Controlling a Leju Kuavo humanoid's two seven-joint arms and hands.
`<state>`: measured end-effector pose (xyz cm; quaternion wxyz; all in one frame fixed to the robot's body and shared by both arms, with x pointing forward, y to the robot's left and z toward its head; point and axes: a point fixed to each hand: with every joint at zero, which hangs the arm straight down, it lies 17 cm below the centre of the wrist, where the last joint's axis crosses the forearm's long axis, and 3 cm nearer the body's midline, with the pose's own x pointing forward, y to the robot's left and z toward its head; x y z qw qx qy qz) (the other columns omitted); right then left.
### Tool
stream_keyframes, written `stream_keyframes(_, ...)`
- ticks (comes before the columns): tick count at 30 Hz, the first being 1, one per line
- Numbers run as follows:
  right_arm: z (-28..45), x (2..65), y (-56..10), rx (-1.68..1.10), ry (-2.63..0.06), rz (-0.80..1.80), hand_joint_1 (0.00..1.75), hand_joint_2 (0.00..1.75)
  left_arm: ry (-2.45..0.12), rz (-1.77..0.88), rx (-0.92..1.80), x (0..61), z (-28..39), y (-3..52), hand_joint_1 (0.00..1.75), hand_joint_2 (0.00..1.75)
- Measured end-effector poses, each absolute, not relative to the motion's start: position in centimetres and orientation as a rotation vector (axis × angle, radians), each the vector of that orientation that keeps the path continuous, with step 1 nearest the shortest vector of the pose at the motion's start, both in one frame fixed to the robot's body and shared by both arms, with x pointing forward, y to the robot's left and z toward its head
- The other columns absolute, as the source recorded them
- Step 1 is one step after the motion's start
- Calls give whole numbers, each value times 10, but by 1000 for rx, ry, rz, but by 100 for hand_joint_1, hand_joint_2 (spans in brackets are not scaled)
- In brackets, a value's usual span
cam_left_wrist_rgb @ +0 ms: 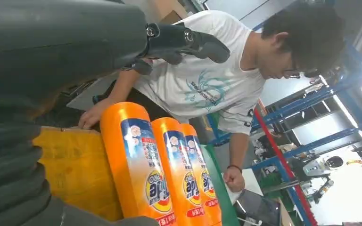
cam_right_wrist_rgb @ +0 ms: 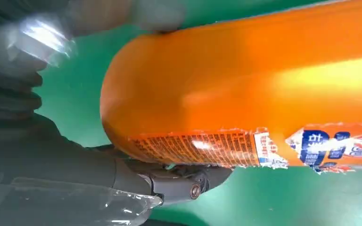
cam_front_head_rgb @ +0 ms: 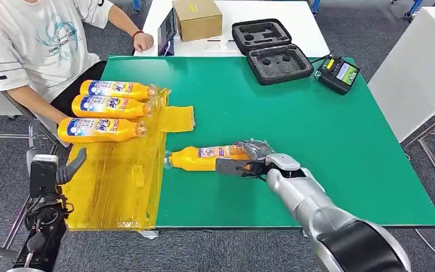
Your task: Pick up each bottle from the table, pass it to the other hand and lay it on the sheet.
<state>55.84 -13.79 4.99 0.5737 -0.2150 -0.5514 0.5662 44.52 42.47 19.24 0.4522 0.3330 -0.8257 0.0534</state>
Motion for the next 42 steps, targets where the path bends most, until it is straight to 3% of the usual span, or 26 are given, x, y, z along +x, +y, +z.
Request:
stream_keyframes(16,52,560,-139,-515,-1304,1311,147,175,-2040,141,823,445,193,426,0,175)
stream_keyframes(17,52,560,-139,-514,-1305,1307,173,175,-2040,142,823,445,192,426,0,175)
stream_keyframes(21,59,561,-137,-511,-1361,1266,175,175,-2039,144,823,444,192,426,0,175)
stream_keyframes(28,121,563,-123,-325,-1744,811,175,175,-2005,224,745,428,176,432,0,175)
stream_keyframes(34,158,555,-135,-170,-1911,370,175,175,-1959,380,554,403,153,433,0,175)
stream_keyframes(42,161,541,-155,-152,-1939,160,175,175,-1946,541,436,381,153,445,0,175)
